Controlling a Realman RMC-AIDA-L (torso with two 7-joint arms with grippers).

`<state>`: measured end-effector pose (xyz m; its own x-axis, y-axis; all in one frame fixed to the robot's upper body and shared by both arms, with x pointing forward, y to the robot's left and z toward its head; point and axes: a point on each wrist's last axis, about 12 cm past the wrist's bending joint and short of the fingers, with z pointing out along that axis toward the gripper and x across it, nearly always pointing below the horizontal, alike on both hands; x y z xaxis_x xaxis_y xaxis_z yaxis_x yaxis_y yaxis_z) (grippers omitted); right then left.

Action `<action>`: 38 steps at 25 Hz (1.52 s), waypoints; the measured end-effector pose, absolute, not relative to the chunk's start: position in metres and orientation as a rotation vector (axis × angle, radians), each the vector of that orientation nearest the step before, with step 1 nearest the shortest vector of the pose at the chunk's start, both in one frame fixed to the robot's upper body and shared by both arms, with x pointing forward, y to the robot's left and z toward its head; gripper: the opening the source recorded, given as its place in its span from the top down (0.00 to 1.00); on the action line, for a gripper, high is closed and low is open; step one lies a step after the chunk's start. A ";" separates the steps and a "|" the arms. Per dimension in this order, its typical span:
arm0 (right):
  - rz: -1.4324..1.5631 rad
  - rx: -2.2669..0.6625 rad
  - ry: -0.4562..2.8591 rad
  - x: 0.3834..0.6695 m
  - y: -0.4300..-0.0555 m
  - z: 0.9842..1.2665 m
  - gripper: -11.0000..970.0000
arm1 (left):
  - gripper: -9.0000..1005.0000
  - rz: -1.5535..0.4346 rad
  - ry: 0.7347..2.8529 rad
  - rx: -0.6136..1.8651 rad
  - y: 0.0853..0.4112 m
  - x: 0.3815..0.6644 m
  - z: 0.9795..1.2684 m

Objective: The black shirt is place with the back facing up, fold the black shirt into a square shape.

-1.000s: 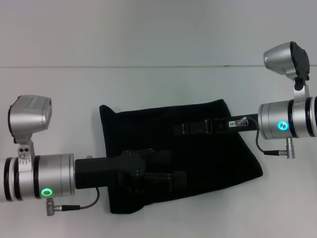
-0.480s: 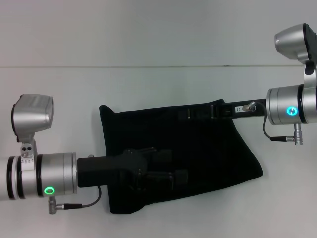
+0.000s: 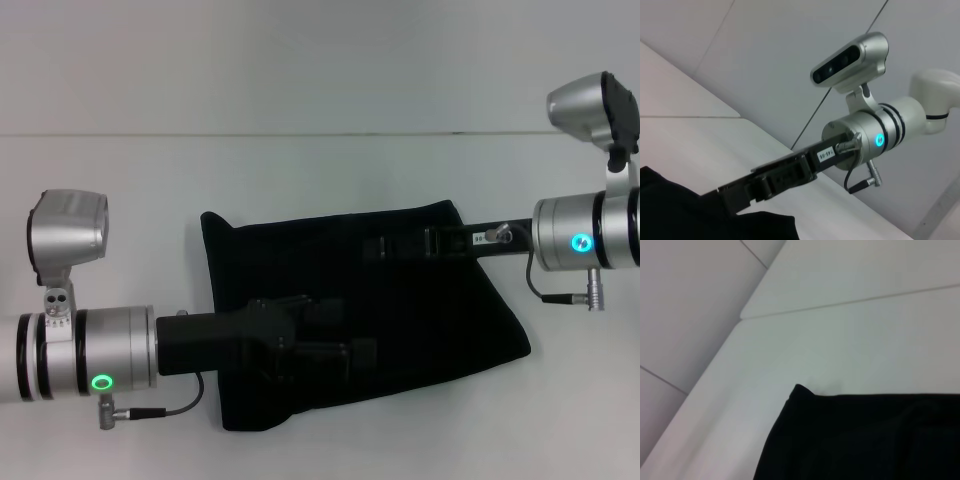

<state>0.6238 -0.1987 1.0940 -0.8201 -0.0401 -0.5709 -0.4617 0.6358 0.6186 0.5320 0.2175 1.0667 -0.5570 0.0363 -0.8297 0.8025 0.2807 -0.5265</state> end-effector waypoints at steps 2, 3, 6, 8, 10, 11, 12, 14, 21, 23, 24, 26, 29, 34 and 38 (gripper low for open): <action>1.082 -0.394 2.351 0.623 -0.196 1.091 0.24 | 0.05 -1.338 1.830 0.756 0.218 0.532 1.066; 1.082 -0.397 2.354 0.622 -0.195 1.090 0.24 | 0.05 -1.336 1.831 0.755 0.218 0.533 1.066; 1.086 -0.409 2.360 0.620 -0.191 1.088 0.24 | 0.05 -1.331 1.834 0.753 0.218 0.533 1.066; 1.086 -0.412 2.360 0.620 -0.190 1.088 0.24 | 0.05 -1.328 1.835 0.753 0.218 0.533 1.066; 1.087 -0.413 2.360 0.620 -0.189 1.087 0.24 | 0.06 -1.322 1.838 0.752 0.218 0.534 1.066; 1.087 -0.415 2.359 0.620 -0.190 1.088 0.24 | 0.06 -1.319 1.839 0.752 0.218 0.535 1.066; 1.089 -0.421 2.353 0.620 -0.190 1.089 0.24 | 0.06 -1.318 1.839 0.752 0.219 0.535 1.066; 1.098 -0.431 2.334 0.620 -0.192 1.092 0.24 | 0.06 -1.315 1.839 0.753 0.219 0.535 1.066; 1.152 -0.421 2.288 0.620 -0.214 1.107 0.24 | 0.06 -1.313 1.837 0.752 0.219 0.536 1.067; 1.187 -0.413 2.290 0.617 -0.222 1.111 0.24 | 0.05 -1.314 1.835 0.750 0.219 0.536 1.067; 1.205 -0.407 2.296 0.615 -0.227 1.112 0.24 | 0.05 -1.315 1.834 0.748 0.219 0.536 1.067; 1.236 -0.393 2.315 0.612 -0.235 1.114 0.24 | 0.05 -1.317 1.833 0.746 0.218 0.536 1.067; 1.269 -0.388 2.343 0.605 -0.243 1.113 0.24 | 0.05 -1.319 1.833 0.744 0.218 0.536 1.067; 1.311 -0.397 2.365 0.596 -0.256 1.112 0.24 | 0.05 -1.324 1.830 0.746 0.216 0.536 1.067; 1.325 -0.389 2.379 0.591 -0.263 1.111 0.24 | 0.05 -1.327 1.829 0.747 0.215 0.537 1.068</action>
<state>0.5912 -0.2626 1.1112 -0.8858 -0.0519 -0.4611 -0.4193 0.5149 0.7477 0.5366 0.2154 1.0681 -0.5535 0.0313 -0.8322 0.8008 0.2944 -0.5216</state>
